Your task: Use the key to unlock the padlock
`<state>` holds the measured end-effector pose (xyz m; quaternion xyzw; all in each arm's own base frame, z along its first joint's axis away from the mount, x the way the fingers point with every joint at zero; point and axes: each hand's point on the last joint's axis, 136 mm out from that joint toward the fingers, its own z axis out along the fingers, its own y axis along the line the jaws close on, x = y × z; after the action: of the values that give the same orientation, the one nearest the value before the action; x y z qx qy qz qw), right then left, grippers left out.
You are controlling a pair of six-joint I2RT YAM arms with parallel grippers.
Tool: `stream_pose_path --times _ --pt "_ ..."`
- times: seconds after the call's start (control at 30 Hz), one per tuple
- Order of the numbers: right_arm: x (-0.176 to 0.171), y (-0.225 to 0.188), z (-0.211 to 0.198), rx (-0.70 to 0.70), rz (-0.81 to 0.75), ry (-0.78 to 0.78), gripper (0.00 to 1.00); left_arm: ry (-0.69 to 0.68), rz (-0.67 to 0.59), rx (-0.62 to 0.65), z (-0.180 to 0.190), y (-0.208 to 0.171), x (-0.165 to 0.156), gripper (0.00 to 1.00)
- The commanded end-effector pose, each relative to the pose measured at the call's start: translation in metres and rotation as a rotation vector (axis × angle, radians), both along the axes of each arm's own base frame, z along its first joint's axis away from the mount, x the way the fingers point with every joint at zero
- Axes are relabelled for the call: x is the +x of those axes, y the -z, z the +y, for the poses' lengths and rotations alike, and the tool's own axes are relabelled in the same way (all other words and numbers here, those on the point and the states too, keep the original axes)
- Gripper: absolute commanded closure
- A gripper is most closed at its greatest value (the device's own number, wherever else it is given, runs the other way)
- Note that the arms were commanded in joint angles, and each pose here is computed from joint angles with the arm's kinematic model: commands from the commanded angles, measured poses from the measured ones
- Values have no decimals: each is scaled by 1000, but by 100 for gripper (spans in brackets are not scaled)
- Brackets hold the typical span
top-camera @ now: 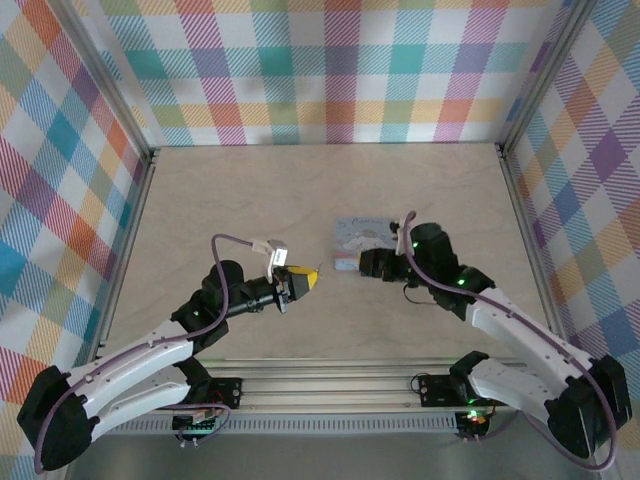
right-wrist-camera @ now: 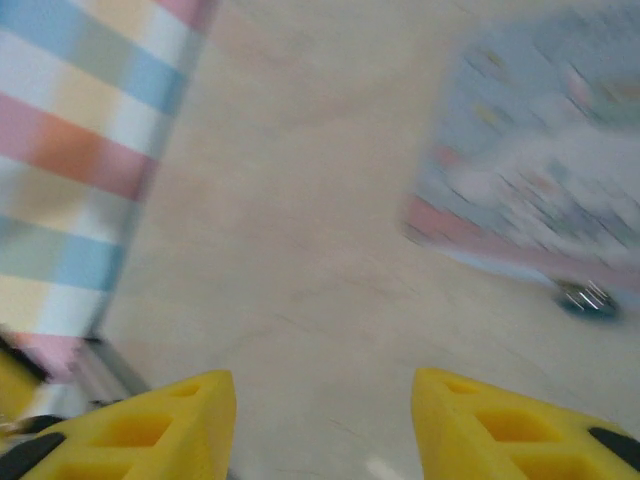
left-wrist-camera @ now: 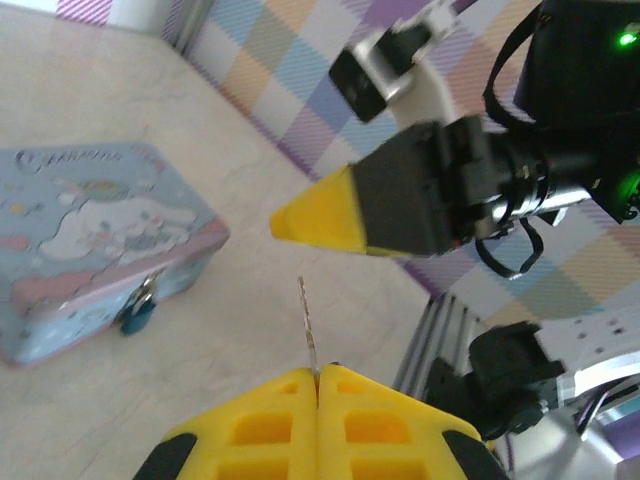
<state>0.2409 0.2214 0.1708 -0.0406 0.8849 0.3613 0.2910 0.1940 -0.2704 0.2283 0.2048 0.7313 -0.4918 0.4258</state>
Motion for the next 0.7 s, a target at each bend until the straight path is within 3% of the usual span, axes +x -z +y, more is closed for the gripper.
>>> stream_pose_path --times 0.0,0.4,0.67 --pt "3 47 -21 -176 41 118 49 -15 17 93 6 28 -2 100" --pt "35 82 -16 -515 -111 191 46 -59 93 225 13 78 2 100" --pt "52 104 -7 -534 -104 243 46 -72 93 250 17 89 2 100"
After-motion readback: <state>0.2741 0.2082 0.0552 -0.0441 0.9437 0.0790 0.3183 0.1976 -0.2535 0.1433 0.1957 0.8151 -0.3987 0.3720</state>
